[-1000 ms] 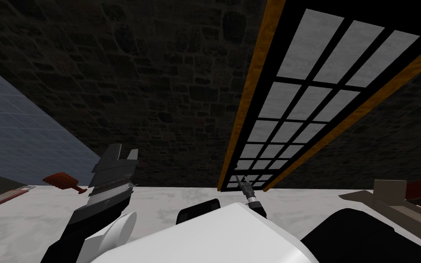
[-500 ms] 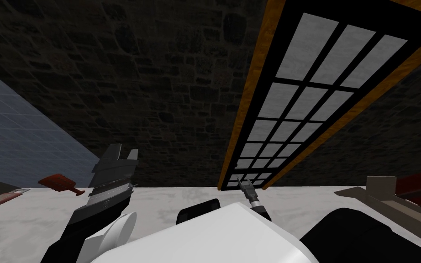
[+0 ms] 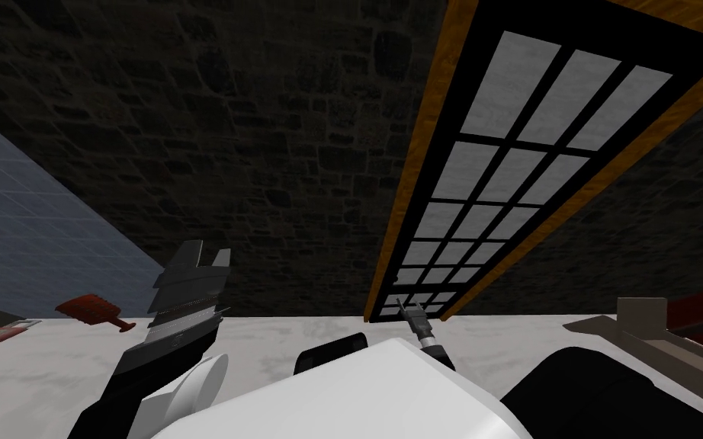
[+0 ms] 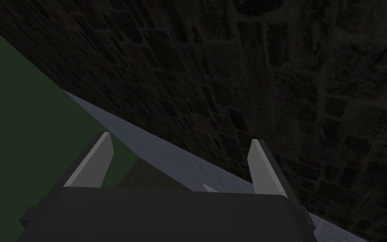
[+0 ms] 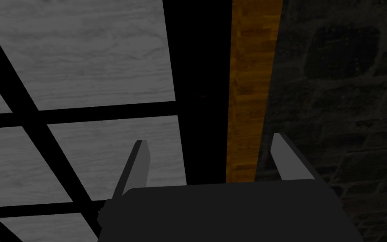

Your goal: Pull the door open

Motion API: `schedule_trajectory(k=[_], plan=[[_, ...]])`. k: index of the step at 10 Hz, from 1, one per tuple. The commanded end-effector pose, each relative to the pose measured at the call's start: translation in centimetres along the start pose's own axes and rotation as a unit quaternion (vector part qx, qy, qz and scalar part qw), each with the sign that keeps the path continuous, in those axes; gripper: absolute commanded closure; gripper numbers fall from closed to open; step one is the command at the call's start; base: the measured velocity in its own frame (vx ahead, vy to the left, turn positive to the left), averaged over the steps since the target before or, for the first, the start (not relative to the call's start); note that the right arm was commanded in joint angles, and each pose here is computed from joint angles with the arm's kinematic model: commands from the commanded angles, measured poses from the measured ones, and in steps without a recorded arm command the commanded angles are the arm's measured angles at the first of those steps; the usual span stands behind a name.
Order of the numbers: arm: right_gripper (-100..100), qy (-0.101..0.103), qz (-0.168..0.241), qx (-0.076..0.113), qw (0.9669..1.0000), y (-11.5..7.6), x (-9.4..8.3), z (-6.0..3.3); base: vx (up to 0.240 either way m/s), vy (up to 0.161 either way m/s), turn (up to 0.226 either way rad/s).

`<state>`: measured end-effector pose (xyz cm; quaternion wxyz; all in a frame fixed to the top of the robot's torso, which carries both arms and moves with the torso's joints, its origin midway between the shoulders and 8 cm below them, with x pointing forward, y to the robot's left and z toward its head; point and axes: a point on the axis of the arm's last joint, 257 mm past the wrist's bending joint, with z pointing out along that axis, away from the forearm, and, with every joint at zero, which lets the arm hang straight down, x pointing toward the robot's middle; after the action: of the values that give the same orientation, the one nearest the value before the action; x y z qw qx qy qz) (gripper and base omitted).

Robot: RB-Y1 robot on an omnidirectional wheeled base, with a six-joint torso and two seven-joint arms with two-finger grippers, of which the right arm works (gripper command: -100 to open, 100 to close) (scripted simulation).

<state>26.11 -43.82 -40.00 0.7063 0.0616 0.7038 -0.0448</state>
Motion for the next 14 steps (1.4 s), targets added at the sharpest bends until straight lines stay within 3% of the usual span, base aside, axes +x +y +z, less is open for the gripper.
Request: schedule_trajectory(k=[1, 4, 6, 7, 12, 14], plan=[[-100, 0.000, 0.000, 0.003, 1.0000, -0.1, 0.0, 0.48, 0.204, -0.039, 0.039], [-100, -0.001, -0.001, 0.009, 1.0000, -0.3, 0.0, 1.50, 0.218, -0.037, 0.044], [-100, -0.001, -0.001, 0.009, 1.0000, -0.3, 0.0, 1.51, 0.156, -0.020, 0.010], [100, -0.001, -0.001, 0.009, 1.0000, -0.3, 0.0, 1.51, -0.022, 0.011, 0.005], [100, -0.001, -0.001, 0.009, 1.0000, -0.3, 0.0, 1.51, -0.015, 0.000, 0.004], [100, -0.002, 0.030, 0.012, 0.9995, -0.3, 0.0, 1.70, -0.031, -0.009, 0.039]])
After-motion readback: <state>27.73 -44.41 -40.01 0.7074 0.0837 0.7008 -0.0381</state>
